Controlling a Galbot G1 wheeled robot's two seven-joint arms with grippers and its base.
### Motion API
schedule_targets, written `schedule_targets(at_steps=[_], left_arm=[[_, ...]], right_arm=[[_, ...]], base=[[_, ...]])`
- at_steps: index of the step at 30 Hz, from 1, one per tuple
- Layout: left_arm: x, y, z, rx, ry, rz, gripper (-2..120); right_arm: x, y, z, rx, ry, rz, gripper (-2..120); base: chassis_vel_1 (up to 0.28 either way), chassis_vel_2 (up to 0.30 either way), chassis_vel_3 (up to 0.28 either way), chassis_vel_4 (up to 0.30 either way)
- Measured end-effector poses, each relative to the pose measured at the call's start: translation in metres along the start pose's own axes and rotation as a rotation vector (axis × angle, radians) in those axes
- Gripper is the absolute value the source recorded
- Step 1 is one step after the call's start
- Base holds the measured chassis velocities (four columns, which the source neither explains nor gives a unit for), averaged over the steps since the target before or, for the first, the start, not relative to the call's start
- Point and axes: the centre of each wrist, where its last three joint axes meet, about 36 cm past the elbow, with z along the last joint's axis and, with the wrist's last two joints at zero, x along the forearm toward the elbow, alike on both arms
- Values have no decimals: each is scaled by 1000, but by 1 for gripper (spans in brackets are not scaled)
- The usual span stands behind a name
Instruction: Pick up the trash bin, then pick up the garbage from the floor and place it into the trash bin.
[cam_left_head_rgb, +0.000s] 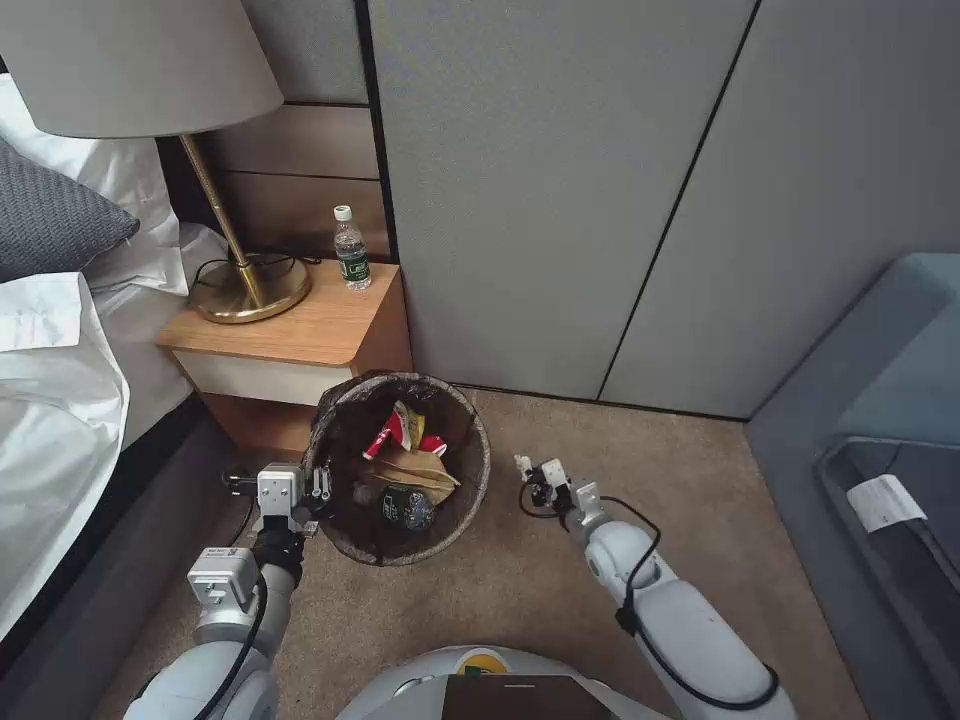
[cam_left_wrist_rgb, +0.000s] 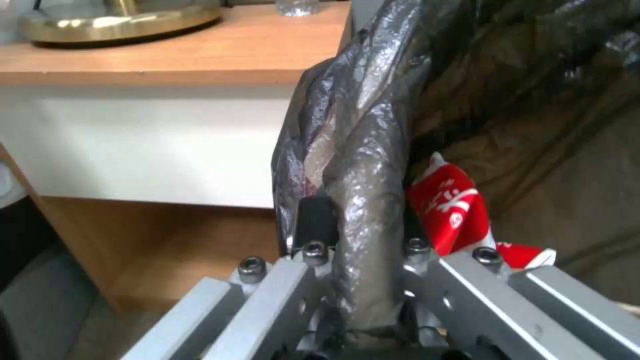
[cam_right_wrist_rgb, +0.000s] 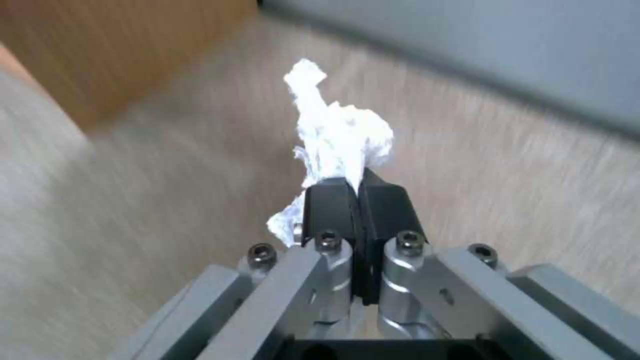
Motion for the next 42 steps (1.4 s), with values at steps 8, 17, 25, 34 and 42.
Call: schedule_targets(at_steps=[8, 17, 25, 34, 42], left_arm=[[-2, 1, -1, 2, -7, 2, 3], [-2, 1, -2, 4, -8, 1, 3], [-1, 1, -1, 5, -2, 0, 3], [0, 1, 0, 2, 5, -1, 3], [2, 1, 2, -1, 17, -10, 3]], right_arm=[[60, 6, -58, 7, -154, -48, 0], [123, 22, -137, 21, -318, -128, 0], [159, 32, -193, 126, -428, -290, 0], [155, 47, -223, 200, -425, -555, 0], [129, 83, -223, 208, -377, -709, 0]], base=[[0, 0, 0, 0], [0, 0, 0, 0], [0, 0, 0, 0], [0, 0, 0, 0], [0, 0, 0, 0]])
